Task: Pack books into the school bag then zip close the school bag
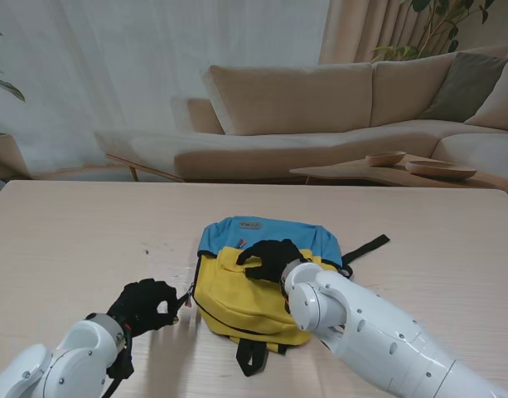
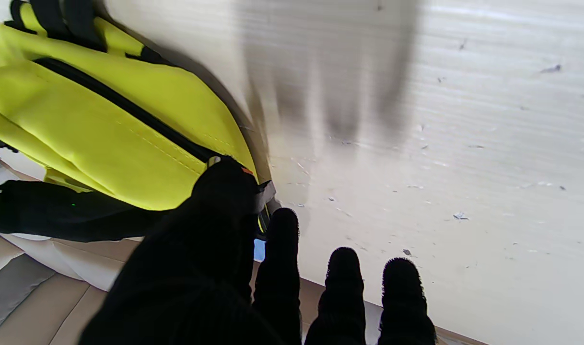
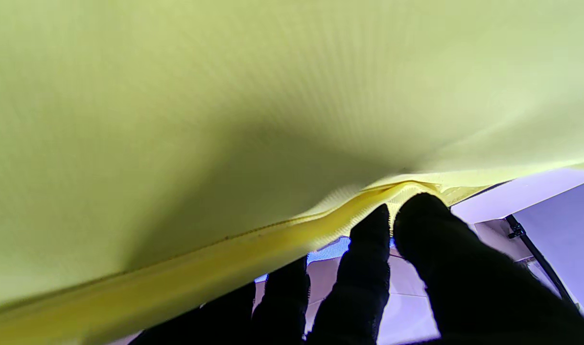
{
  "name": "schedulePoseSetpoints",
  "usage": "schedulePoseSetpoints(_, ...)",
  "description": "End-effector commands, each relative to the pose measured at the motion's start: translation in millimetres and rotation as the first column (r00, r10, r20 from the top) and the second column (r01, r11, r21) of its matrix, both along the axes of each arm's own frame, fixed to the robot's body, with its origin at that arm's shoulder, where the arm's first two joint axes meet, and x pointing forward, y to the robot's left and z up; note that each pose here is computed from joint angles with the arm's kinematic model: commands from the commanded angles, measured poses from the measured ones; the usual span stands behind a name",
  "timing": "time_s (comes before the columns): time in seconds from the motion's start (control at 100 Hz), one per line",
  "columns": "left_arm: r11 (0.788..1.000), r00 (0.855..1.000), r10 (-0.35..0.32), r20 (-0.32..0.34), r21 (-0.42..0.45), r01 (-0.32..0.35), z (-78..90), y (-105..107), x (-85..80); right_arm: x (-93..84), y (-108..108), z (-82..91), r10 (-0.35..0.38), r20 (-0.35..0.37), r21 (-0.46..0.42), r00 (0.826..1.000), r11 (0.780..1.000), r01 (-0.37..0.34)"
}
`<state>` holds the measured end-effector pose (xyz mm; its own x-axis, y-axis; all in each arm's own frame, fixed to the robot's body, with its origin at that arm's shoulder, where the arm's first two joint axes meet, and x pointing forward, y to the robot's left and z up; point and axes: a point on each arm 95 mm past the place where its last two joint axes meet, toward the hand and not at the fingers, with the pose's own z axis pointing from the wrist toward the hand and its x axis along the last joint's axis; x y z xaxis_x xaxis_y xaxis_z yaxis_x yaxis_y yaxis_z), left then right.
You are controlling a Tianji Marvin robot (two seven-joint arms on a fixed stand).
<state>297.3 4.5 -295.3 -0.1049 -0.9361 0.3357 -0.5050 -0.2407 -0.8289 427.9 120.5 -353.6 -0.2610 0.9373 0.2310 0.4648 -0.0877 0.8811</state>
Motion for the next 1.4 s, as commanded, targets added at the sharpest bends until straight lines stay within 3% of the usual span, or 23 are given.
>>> schedulePoseSetpoints(0.0, 1.0, 1.0, -0.008, -0.016, -0.029, 0.007, -1.9, -8.8, -12.1, -7.3, -11.4, -27.0, -0.032, -0.077, -0.049, 0.997, 0.998, 0.029)
schedulePoseSetpoints(0.38, 0.998, 1.0, -0.001, 0.019, -0.059, 0.002, -2.6, -29.4, -54.0, -3.9, -4.9, -25.1, -0.05, -0.085, -0.061, 0.995, 0.997, 0.045)
schedulePoseSetpoints(0.58, 0.995, 0.999, -0.047, 0.012, -0.088, 0.047, 0.7, -42.7, -68.3, -4.6, 1.2, -26.6, -0.057, -0.096, -0.074, 0.994, 0.996, 0.05)
schedulePoseSetpoints(0.94, 0.978, 0.984, -0.154, -0.087, -0.153, 0.139, 0.5, -70.3, -67.0, -3.9, 3.7, -25.2, -0.068, -0.102, -0.082, 0.993, 0.995, 0.059)
schedulePoseSetpoints(1.27, 0.954, 0.953, -0.253, -0.166, -0.204, 0.218, 1.3, -89.1, -55.4, -0.9, 2.3, -24.8, -0.082, -0.103, -0.072, 0.991, 0.995, 0.075)
schedulePoseSetpoints(1.39, 0.958, 0.959, -0.242, -0.146, -0.193, 0.212, 2.9, -86.3, -54.1, -0.7, 1.6, -23.6, -0.078, -0.098, -0.06, 0.992, 0.996, 0.072)
